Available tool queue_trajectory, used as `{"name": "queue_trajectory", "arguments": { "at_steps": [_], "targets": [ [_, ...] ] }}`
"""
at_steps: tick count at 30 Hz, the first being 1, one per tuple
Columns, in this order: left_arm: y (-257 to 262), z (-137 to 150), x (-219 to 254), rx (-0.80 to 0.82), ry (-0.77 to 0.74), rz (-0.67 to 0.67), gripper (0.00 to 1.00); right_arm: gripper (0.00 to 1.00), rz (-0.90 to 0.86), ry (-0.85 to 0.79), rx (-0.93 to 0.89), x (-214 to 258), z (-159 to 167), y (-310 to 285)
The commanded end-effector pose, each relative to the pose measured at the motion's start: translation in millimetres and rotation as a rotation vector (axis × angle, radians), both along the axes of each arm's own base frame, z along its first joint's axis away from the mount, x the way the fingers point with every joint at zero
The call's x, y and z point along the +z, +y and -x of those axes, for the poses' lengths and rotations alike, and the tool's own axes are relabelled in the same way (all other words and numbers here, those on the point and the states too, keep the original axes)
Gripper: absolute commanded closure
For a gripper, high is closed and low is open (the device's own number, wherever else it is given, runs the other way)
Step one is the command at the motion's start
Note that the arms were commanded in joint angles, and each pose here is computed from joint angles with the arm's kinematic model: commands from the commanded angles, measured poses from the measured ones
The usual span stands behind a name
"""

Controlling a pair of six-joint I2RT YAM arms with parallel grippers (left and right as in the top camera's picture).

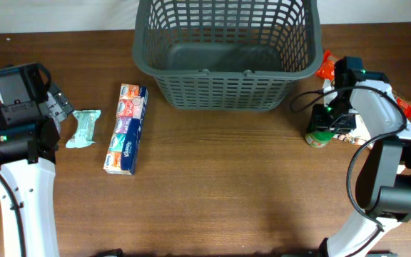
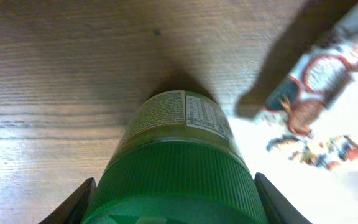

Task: Pack container
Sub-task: 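Lower the right gripper and close it around the green-capped jar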

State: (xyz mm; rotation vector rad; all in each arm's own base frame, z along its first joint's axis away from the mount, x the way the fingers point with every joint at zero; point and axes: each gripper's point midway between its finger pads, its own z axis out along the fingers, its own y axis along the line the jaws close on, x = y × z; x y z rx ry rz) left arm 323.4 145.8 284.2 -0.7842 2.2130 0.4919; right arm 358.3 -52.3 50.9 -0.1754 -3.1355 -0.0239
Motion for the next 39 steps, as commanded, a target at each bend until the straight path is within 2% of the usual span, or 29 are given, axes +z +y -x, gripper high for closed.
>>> {"name": "queue_trajectory", "arguments": {
  "at_steps": [1, 8, 13, 20, 26, 33, 39],
  "targets": [
    [1, 0, 8, -0.001, -0.023, -0.001, 0.0, 0.96, 0.045, -0.081, -0.084, 32, -19, -27],
    [1, 0, 8, -0.001, -0.023, -0.001, 0.0, 0.96, 0.083, -0.235, -0.205, 128, -34, -80],
    [1, 0, 8, -0.001, -0.023, -0.001, 0.0, 0.96, 0.095, -0.352, -0.234, 188, -41, -89],
    [1, 0, 8, -0.001, -0.023, -0.001, 0.0, 0.96, -0.022, -0.589, -0.107, 283, -55, -30],
    [1, 0, 8, -0.001, -0.023, -0.001, 0.0, 0.96, -0.059, -0.796, 0.096, 354, -56, 53],
    [1, 0, 8, -0.001, -0.023, -0.001, 0.0, 0.96, -0.154, -0.895, 0.321, 378, -55, 151],
    [1, 0, 8, -0.001, -0.023, -0.001, 0.0, 0.96, -0.192, -0.834, 0.408, 346, -76, 198]
  ]
}}
